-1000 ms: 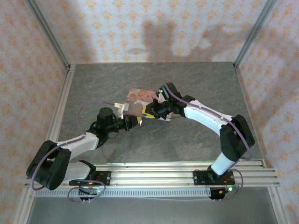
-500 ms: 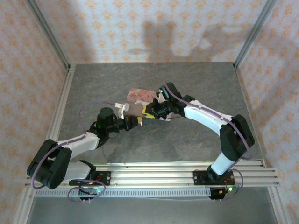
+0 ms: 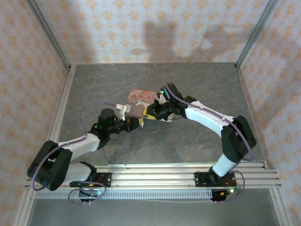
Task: Unlock the padlock with the key
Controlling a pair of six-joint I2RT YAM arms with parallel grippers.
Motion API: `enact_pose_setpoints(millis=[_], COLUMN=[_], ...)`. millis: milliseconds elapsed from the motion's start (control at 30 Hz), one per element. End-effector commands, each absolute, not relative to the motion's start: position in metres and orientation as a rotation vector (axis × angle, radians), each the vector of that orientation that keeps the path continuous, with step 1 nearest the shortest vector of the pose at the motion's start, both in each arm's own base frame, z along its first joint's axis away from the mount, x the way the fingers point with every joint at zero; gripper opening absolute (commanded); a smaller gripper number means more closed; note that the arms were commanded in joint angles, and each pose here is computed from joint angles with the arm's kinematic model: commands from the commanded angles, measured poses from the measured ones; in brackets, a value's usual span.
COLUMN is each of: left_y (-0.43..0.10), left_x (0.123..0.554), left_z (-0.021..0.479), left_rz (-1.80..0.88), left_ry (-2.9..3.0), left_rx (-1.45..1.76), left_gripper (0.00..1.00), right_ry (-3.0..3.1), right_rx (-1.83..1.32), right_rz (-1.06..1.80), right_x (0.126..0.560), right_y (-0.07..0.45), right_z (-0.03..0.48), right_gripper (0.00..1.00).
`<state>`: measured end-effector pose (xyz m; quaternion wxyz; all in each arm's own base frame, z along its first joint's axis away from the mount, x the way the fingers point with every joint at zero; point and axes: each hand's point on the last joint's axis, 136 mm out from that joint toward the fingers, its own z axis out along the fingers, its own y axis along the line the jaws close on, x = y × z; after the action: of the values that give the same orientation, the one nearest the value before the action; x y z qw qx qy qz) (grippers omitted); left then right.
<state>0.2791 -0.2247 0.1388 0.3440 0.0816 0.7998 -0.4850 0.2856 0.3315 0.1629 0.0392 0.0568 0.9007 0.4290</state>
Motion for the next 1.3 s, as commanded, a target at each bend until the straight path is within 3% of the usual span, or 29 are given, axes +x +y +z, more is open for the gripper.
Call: enact_pose_setpoints(millis=[0,867,1267], left_y=[-0.234,-0.231,-0.213], left_x=[0.272,0.280,0.270], left_z=[0.152,0.154,0.163], left_rz=[-1.302,-1.264,-1.262], left_ry=[2.036,2.045,2.045], left_rx=[0.291,0.292,0.336], left_gripper=[0.00,0.00,0.00], right_ry=[2.697,2.704,2.642], right_rx=[0.098,0.083,0.020], right_rz=[1.372,1.376,1.586], right_x=[0.288,0.283,0.272], right_y=[0.339,0.335,0.337], right_z=[0.180,0.181,0.220], right_gripper=[0.00,0.00,0.00])
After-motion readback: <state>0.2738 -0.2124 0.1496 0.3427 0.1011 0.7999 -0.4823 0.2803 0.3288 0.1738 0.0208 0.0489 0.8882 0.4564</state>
